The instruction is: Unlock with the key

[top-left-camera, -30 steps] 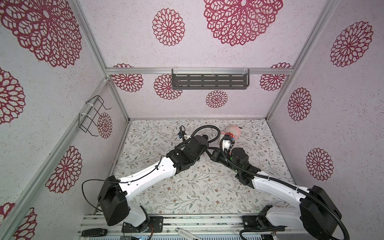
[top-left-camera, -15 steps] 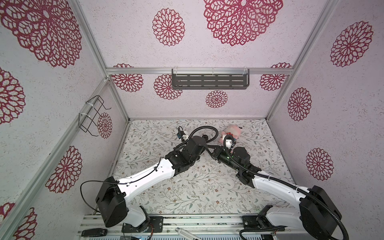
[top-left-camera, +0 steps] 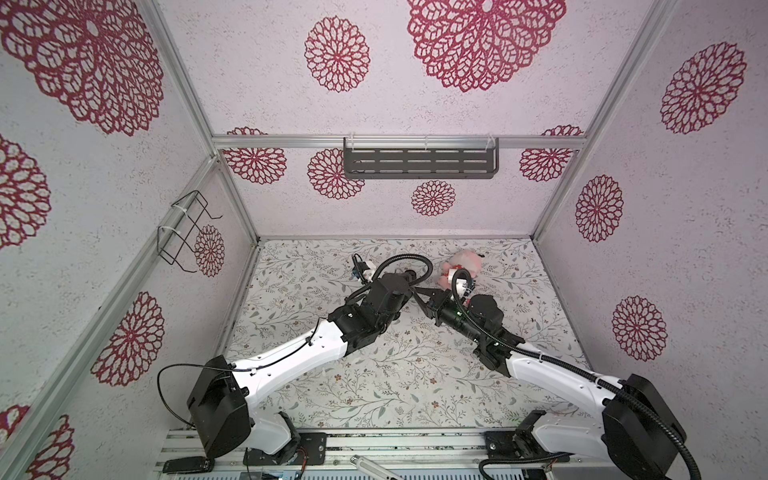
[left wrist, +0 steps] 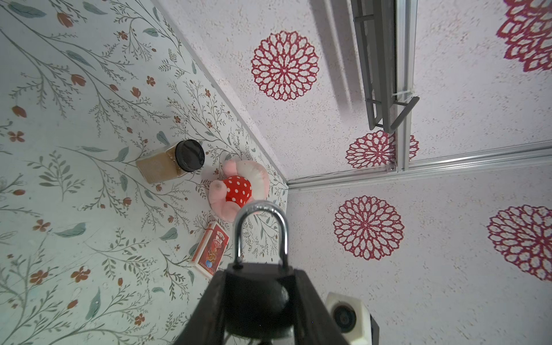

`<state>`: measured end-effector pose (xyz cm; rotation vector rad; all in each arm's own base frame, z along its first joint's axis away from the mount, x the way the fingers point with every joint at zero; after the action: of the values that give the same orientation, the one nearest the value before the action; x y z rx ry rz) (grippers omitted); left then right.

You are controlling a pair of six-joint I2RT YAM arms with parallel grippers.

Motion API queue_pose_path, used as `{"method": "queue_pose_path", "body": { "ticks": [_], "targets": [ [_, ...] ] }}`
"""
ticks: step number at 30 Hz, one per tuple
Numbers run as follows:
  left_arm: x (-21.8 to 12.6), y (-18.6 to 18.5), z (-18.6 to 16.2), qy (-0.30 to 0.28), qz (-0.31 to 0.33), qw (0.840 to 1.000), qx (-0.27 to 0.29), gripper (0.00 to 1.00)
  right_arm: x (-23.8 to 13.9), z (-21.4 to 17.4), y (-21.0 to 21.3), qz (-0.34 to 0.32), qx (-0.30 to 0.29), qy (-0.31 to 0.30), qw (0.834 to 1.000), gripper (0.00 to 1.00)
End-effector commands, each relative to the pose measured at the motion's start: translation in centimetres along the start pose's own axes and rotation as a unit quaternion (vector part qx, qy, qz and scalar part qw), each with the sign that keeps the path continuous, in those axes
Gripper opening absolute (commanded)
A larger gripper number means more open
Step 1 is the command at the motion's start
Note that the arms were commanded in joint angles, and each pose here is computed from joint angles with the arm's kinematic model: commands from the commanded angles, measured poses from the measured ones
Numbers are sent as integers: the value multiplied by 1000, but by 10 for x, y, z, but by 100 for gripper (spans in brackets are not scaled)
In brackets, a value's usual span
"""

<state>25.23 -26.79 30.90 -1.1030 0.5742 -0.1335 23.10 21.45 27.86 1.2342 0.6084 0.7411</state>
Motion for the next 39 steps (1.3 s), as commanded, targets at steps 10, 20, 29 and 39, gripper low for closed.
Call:
{"method": "queue_pose_path", "body": {
  "ticks": [10, 20, 29, 39],
  "targets": [
    [-28, -8, 12, -14, -1, 996, 87, 0, -15, 9, 39, 15, -134, -23, 991, 21],
    [-46, -12, 29, -13, -17, 977, 212, 0, -37, 17, 47, -36, -226, 4, 974, 42],
    [-61, 10, 26, -4, -67, 925, 373, 0, -48, 19, 54, -101, -301, 52, 947, 54],
    [-68, 48, 12, 5, -152, 866, 476, 0, -32, 18, 67, -125, -354, 154, 914, 62]
  ]
}}
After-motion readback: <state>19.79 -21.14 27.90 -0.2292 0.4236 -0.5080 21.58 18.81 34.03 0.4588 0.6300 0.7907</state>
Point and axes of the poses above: each gripper's point midway between its finger pads, its own x axis out along the fingers, its own y axis along the line the jaws close on, z = x × y, the point moved 10 cm from there along -x, back along the fingers, and after that the axes turned 1 degree about -x, right-handed, at the moved point
